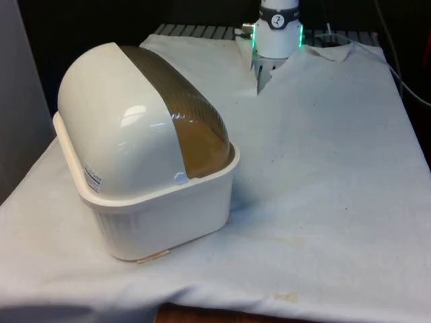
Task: Open the lid, then close it.
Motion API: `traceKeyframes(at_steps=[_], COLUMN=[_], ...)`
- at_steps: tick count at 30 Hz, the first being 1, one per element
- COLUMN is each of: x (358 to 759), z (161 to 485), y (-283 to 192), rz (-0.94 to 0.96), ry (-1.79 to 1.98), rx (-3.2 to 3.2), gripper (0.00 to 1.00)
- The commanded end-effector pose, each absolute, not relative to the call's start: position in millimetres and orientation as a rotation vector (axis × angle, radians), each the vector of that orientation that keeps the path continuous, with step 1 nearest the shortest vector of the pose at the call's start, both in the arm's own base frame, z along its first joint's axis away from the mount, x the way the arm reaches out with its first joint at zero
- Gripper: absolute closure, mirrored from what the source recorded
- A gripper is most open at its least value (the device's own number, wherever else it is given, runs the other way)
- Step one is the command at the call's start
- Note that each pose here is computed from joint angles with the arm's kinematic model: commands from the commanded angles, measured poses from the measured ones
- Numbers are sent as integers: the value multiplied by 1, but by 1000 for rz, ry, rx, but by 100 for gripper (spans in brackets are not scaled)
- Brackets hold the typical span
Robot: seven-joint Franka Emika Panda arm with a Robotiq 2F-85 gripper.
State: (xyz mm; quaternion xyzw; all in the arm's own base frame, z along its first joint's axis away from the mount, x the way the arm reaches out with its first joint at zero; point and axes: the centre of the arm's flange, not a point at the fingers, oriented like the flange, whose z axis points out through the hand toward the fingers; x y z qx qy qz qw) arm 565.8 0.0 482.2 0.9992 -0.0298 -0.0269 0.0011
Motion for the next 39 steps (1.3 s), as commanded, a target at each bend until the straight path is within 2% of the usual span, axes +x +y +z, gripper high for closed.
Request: traceKeyframes(at_steps=[1,4,6,7,8,9,13,14,17,18,20,39], x=[563,561,560,559,560,559,558,558,559,558,557,562], z=[484,485,485,485,485,485,485,486,485,486,486,487], y=[1,2,2,2,1,2,2,2,1,2,2,1], rz=[-75,-70,-69,-67,-80,-67,-64,-64,-78,-62,-61,28], ry=[-95,-93,-95,-95,-92,-93,-94,-94,-92,-94,-92,96], rx=[3135,3135,3135,3135,3138,3135,3135,3135,3138,3135,3136,3142], gripper=[0,11,22,34,40,40,61,72,92,92,100,100])
